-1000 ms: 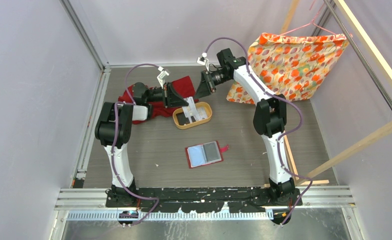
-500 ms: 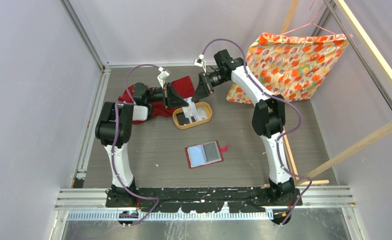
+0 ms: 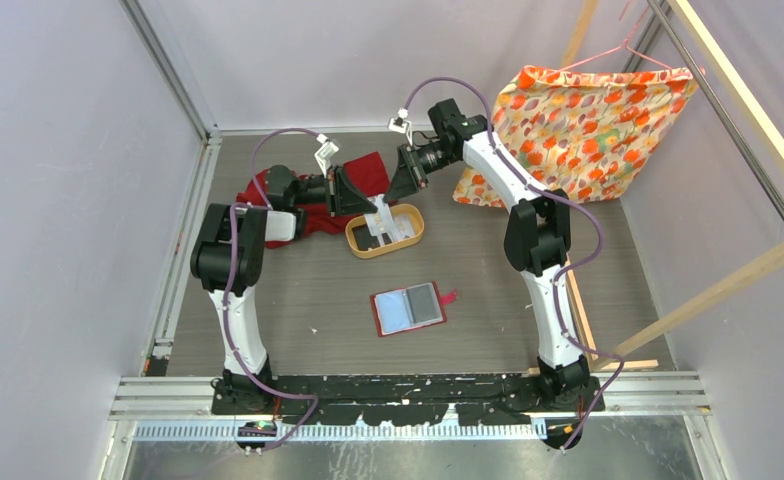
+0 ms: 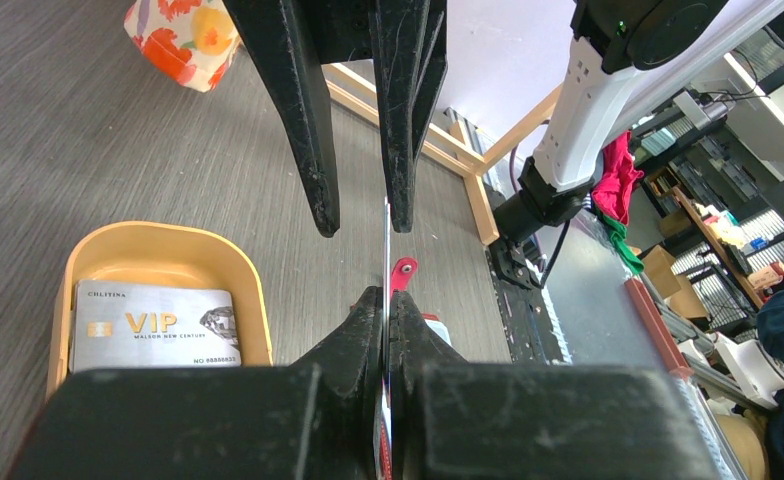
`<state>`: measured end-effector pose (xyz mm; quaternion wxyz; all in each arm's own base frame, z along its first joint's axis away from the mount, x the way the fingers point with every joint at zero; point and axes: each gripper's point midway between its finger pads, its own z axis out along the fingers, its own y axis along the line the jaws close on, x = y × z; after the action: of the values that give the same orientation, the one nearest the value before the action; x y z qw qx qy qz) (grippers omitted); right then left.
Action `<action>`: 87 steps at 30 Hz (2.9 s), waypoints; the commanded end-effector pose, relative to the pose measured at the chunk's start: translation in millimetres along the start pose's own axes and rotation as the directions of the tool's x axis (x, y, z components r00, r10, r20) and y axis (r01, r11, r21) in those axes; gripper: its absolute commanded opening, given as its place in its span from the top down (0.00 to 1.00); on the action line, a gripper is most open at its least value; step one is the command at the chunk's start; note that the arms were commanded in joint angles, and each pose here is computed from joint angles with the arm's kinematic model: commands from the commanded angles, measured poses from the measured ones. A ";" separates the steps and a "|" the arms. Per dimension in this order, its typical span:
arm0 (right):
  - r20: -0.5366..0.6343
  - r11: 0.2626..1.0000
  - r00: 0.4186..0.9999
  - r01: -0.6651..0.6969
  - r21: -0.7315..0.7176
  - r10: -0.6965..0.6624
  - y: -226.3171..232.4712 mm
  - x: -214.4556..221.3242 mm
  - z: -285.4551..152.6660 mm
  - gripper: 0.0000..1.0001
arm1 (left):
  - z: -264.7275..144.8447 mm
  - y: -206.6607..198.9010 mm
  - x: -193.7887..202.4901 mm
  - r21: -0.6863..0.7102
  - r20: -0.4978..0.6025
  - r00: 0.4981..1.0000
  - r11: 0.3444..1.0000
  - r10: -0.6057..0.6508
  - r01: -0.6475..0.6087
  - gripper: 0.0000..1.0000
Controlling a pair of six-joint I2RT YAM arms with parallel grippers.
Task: Put the credit cards into the card holder
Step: Pick up the credit card from the storage box, then place the credit card in the storage box.
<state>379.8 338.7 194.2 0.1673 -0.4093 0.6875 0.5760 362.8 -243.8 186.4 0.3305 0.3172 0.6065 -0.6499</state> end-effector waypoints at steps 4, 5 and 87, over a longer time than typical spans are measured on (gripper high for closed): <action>0.036 0.998 0.997 0.069 0.002 -0.069 28.2 -22.5 -15.1 0.67 | -1.5 -6.4 -3.1 0.024 -0.013 0.996 0.996 0.092 -0.092 1.00; 0.038 0.998 0.997 0.069 -0.003 -0.069 29.2 -22.9 -15.7 0.67 | -1.4 -6.6 -2.9 0.024 -0.014 0.996 0.995 0.093 -0.092 1.00; -0.004 0.999 1.000 -0.005 -0.032 0.005 22.4 -6.1 5.2 0.71 | 14.7 -43.9 -9.6 0.085 -0.045 0.992 0.990 0.114 -0.110 1.00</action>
<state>366.2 341.0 195.9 0.1319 -0.3893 0.6954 0.5895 348.4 -245.9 192.1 0.3087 0.3275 0.6054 -0.6565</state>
